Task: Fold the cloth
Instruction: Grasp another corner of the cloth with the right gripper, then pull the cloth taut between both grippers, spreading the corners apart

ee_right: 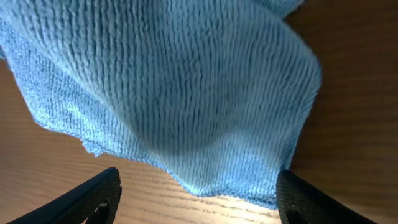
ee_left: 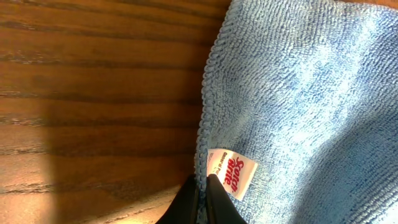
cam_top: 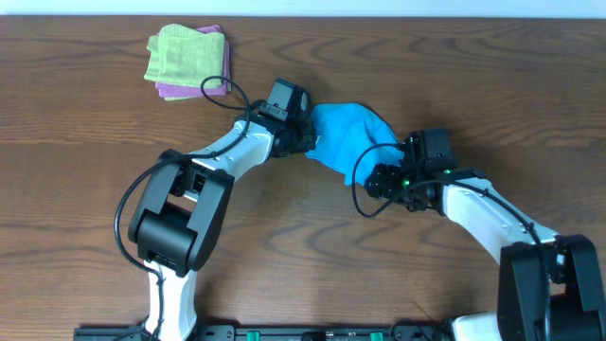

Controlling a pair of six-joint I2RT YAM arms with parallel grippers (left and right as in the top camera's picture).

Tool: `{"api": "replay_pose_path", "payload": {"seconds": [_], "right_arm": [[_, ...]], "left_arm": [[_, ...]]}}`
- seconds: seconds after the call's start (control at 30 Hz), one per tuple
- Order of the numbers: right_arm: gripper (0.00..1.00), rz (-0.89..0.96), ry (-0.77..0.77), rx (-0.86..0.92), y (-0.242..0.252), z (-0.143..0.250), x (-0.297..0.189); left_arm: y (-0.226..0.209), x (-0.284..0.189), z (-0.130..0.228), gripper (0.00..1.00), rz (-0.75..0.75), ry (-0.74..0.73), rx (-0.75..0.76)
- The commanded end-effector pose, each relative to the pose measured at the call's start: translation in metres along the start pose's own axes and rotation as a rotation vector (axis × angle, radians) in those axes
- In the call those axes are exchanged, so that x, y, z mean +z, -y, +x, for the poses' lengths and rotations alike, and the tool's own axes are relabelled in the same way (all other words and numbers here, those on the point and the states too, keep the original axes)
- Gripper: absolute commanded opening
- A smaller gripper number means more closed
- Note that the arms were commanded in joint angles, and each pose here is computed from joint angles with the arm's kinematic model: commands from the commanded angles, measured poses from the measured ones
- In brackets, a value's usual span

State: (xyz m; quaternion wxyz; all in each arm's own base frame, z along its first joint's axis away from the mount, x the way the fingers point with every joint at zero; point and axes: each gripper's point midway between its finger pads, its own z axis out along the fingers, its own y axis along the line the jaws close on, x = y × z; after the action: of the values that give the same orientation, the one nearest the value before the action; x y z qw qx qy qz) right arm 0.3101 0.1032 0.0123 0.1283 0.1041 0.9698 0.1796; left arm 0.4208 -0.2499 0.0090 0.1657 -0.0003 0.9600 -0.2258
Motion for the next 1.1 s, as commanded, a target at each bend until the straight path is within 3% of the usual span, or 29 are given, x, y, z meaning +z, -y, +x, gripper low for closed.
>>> {"api": "replay_pose_path", "payload": {"seconds": [0.0, 0.23, 0.33, 0.43, 0.6, 0.87, 1.07], "right_arm": [[0.80, 0.055, 0.008, -0.039, 0.012, 0.000, 0.003], [0.81, 0.083, -0.051, -0.040, 0.023, 0.011, 0.018], [0.60, 0.095, -0.089, -0.031, 0.028, 0.019, 0.027], [0.31, 0.094, -0.108, -0.025, 0.030, 0.022, 0.034], [0.03, 0.087, -0.098, -0.029, 0.029, 0.019, 0.037], [0.02, 0.078, -0.126, -0.021, 0.027, 0.024, 0.034], [0.02, 0.090, -0.148, -0.014, 0.023, 0.030, 0.011]], "left_arm": [[0.000, 0.004, -0.003, 0.06, 0.002, -0.002, -0.007], [0.000, 0.004, -0.003, 0.06, 0.003, -0.003, -0.008], [0.001, 0.004, -0.003, 0.06, 0.006, -0.004, -0.008], [0.003, 0.003, -0.002, 0.06, 0.018, -0.010, -0.008], [0.003, 0.004, -0.002, 0.06, 0.018, -0.011, -0.008], [0.003, -0.001, -0.001, 0.06, 0.014, -0.018, -0.007], [0.003, -0.032, -0.007, 0.06, 0.003, -0.014, -0.007]]}}
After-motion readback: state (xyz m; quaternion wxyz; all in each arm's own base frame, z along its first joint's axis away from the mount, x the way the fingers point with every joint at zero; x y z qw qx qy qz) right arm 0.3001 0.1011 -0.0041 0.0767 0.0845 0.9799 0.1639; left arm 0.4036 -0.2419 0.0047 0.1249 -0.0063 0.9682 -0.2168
